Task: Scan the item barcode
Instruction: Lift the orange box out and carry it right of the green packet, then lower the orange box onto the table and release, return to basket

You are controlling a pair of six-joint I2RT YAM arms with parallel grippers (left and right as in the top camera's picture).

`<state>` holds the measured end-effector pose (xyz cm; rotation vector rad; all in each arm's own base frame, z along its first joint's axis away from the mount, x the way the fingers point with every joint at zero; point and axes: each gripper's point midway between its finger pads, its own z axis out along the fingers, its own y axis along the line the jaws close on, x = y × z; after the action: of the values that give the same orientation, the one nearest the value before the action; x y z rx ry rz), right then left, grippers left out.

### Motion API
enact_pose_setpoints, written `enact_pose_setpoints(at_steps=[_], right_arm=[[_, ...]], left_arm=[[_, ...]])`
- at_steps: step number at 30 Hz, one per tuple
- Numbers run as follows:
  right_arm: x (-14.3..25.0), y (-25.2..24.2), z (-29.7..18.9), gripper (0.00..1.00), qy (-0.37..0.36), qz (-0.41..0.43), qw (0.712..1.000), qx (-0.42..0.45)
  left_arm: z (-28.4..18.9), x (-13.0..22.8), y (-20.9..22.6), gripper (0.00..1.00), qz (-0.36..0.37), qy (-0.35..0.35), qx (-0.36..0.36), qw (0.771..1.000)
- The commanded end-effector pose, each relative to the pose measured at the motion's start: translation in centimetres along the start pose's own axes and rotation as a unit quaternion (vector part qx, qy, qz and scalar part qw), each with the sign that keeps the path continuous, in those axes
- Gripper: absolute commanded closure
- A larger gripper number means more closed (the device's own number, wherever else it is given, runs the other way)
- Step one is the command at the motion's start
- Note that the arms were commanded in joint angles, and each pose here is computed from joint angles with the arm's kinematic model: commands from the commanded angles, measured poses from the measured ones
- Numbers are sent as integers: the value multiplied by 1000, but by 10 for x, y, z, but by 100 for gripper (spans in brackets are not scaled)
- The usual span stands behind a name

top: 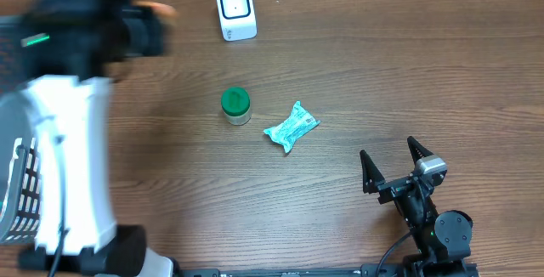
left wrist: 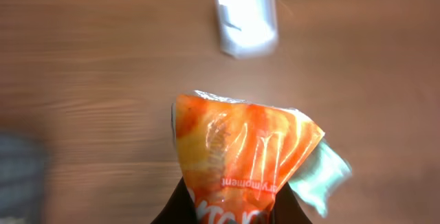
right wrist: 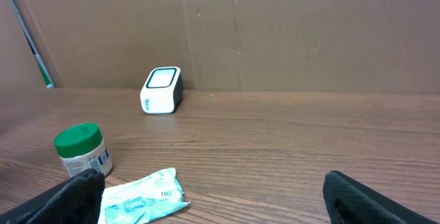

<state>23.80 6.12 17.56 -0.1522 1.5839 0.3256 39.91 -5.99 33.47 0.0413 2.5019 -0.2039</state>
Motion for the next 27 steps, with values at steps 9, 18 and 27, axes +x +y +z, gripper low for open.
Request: enact_pose_setpoints(at_steps=[9,18,27], right_arm=[[2,0,0,0,-1,-3,1000,-1],[2,0,0,0,-1,-3,1000,-1],[2,0,0,0,-1,-3,1000,-1]], left_arm=[[164,114,-186,96,146,183,99,967],[210,172,-233,89,180,234,105,950],[220,174,-242,46,185,226,111,950]])
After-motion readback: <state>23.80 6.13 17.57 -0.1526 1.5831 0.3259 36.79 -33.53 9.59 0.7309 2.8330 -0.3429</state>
